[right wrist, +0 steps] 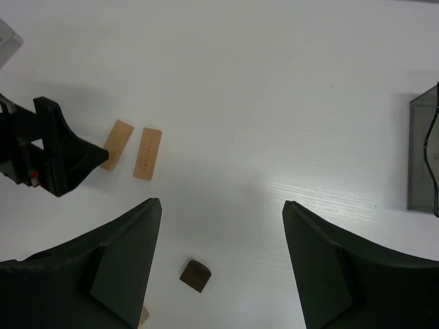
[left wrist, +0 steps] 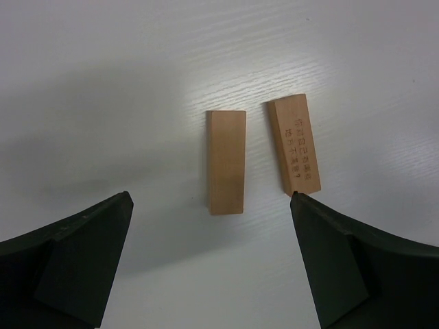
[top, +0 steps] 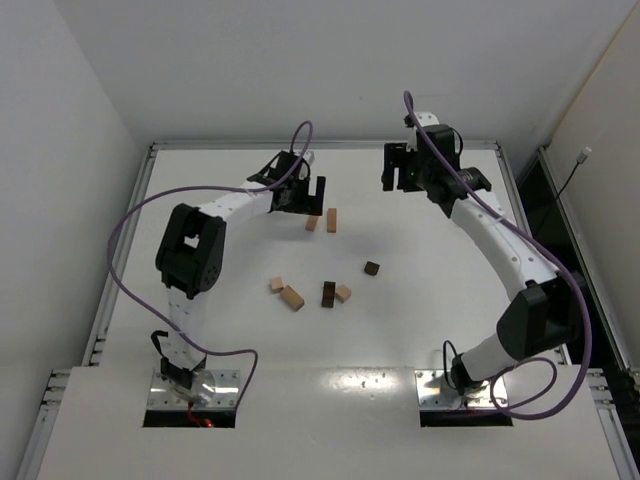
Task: Build the wood block tower
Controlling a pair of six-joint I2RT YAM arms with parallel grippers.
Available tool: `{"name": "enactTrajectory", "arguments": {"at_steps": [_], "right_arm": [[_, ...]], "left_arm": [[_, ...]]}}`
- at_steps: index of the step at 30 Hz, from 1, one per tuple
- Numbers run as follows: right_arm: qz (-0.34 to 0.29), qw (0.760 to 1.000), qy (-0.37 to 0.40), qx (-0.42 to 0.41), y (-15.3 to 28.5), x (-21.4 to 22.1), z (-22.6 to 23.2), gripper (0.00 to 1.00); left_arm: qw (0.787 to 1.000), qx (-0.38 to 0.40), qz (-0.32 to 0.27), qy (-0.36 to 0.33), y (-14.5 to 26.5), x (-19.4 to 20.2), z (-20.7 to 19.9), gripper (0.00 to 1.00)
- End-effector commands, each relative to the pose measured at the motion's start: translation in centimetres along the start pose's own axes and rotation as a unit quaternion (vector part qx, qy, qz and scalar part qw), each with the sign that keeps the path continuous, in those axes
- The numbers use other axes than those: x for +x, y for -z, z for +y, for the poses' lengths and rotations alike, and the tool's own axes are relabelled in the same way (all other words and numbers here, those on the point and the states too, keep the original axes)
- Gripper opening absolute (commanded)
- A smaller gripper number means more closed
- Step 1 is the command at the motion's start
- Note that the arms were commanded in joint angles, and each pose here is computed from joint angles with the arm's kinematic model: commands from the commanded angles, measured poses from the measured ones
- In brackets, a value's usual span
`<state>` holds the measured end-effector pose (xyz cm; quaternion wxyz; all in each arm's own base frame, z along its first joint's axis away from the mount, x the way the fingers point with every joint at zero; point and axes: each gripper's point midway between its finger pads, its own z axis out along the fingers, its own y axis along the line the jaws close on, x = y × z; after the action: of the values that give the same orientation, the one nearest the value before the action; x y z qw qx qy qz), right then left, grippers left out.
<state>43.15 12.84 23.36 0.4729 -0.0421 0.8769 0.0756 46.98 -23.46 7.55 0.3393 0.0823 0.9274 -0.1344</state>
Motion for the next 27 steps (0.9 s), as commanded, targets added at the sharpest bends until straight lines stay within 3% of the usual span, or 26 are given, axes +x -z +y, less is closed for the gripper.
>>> {"name": "enactTrajectory", "arguments": {"at_steps": [1,16,27], "right_arm": [[0.020,1.000,0.016,-0.003,-0.4,1.7,-1.1,0.69],[0.051,0.999,-0.006,-0.007,-1.1,3.3,-1.7,0.69],[0.060,0.998,-0.022,-0.001,-1.0,3.5,-3.0,0.69]], "left_arm": [[1.000,0.027,0.000,-0.008,-0.3,-1.0,-2.3,1.00],[0.998,0.045,0.033,-0.004,-3.2,1.8,-5.9,1.00],[0.999,-0.033,0.021,-0.002,-5.3,2.1,-5.7,1.00]]}}
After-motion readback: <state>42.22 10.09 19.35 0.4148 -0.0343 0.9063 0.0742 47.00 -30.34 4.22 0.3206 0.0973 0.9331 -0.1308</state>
